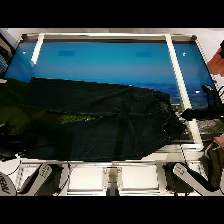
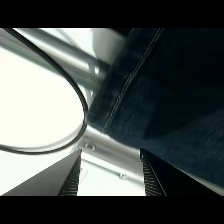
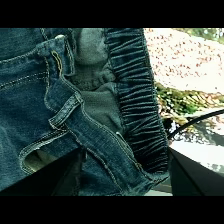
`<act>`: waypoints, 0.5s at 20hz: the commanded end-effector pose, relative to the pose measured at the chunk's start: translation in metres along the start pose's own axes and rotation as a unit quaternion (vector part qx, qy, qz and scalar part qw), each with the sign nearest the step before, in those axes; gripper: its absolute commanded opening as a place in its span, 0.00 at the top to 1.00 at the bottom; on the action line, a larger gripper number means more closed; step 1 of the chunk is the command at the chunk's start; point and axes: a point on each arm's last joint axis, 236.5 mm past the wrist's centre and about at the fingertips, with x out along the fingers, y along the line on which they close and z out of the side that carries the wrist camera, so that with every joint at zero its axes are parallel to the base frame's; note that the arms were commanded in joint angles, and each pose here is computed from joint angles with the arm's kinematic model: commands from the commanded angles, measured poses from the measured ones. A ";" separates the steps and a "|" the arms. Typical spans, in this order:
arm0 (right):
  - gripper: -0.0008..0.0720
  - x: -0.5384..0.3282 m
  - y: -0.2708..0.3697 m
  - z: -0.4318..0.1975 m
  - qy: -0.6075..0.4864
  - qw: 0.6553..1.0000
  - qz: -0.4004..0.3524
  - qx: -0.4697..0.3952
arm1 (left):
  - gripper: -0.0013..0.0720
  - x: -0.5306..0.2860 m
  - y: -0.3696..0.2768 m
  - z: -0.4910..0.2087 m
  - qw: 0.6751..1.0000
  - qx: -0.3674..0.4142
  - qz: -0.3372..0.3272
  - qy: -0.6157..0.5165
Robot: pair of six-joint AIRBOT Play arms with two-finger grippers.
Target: Fold the clothes and pants, and hang the long-sleeved shirts on hangers.
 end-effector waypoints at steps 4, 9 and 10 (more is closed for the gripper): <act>0.23 0.000 0.006 -0.007 0.015 1.000 0.013 0.018 | 0.23 0.013 0.011 0.010 0.999 0.027 0.021 -0.010; 0.23 -0.001 0.011 -0.013 0.028 0.999 0.022 0.032 | 0.24 0.012 0.004 0.035 0.996 0.064 0.010 -0.060; 0.23 -0.001 0.012 -0.014 0.030 0.999 0.024 0.035 | 0.25 0.013 0.002 0.038 0.996 0.065 0.006 -0.066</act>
